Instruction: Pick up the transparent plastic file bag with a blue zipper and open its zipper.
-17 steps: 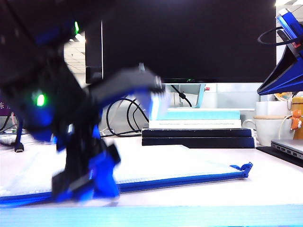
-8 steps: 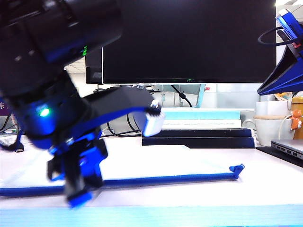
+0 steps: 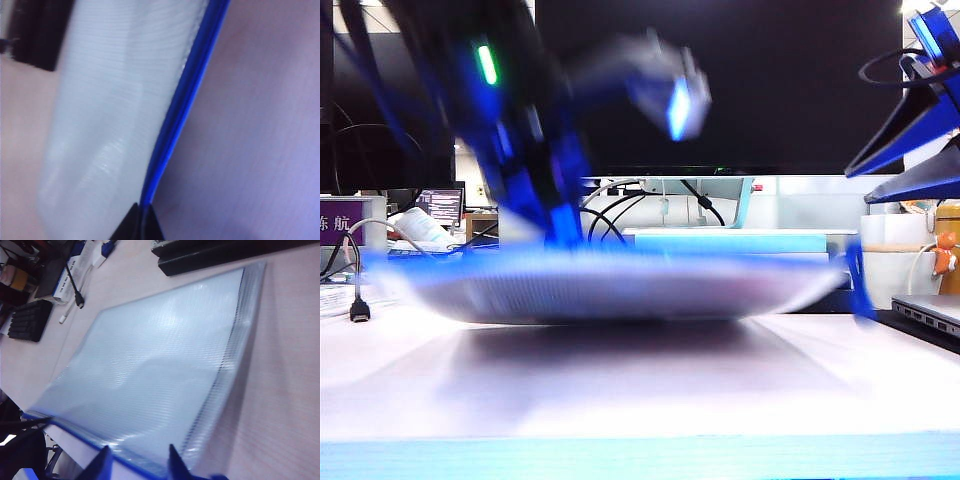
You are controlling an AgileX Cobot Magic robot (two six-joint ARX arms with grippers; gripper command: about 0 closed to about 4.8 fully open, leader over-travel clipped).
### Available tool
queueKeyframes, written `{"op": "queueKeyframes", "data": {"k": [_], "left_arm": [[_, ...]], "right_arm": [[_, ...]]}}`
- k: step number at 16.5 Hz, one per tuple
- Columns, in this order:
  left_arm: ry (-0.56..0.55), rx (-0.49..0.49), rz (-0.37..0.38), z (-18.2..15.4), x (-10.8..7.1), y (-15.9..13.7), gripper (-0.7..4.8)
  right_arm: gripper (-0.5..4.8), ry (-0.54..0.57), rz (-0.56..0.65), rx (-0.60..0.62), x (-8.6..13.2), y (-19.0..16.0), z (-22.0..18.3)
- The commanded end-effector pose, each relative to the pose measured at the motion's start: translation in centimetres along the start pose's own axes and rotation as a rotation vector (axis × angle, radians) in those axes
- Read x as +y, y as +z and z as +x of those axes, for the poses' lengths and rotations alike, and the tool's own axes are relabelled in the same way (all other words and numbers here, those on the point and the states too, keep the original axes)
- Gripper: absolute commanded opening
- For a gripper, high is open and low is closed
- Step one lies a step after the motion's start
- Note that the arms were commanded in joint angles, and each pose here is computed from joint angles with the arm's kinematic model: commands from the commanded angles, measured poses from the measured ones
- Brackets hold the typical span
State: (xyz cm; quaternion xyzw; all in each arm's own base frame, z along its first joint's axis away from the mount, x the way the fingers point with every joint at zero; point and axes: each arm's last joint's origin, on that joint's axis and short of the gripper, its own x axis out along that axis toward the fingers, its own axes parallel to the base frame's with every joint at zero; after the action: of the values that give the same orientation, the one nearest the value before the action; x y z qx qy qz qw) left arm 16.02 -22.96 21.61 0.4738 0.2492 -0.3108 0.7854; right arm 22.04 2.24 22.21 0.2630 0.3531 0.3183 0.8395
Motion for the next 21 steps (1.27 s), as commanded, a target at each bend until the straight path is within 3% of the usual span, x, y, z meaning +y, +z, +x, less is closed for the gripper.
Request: {"op": "queueKeyframes", "data": {"k": [1, 4, 5, 6, 9, 12, 15, 18, 21], "left_arm": [[0.088, -0.145, -0.033, -5.4, 3.2, 0.4, -0.07], [0.149, -0.224, -0.063, -9.1, 5.2, -0.9, -0.07], [0.154, -0.195, -0.077, -10.1, 5.9, -2.2, -0.07], [0.149, -0.152, -0.096, -10.6, 6.6, -3.6, -0.07], [0.169, -0.122, -0.160, -11.7, 8.0, -5.6, -0.07], [0.203, -0.188, -0.219, -13.9, 10.0, -6.2, -0.07], [0.173, -0.271, -0.251, -16.3, 12.2, -5.7, -0.07], [0.173, -0.308, -0.271, -18.3, 13.6, -5.6, -0.07], [0.128, -0.322, -0.261, -19.9, 13.9, -5.6, -0.07]], "right_arm": [[1.49, 0.004, -0.108, 0.018, 0.0, -0.1, -0.1], [1.65, 0.020, -0.133, 0.012, 0.1, 0.0, -0.1], [2.48, 0.092, -0.173, 0.006, 0.4, 0.2, -0.1], [2.77, 0.208, -0.226, 0.005, 0.8, 0.4, -0.1], [2.76, 0.452, -0.321, 0.025, 2.1, 0.8, -0.1], [2.79, 0.599, -0.382, 0.066, 3.2, 0.6, 0.3], [3.40, 0.764, -0.553, 0.080, 5.5, 0.4, 1.3], [3.41, 0.799, -0.702, 0.022, 7.4, 0.3, 2.1], [3.51, 0.759, -0.750, -0.037, 7.7, 0.7, 2.1]]}}
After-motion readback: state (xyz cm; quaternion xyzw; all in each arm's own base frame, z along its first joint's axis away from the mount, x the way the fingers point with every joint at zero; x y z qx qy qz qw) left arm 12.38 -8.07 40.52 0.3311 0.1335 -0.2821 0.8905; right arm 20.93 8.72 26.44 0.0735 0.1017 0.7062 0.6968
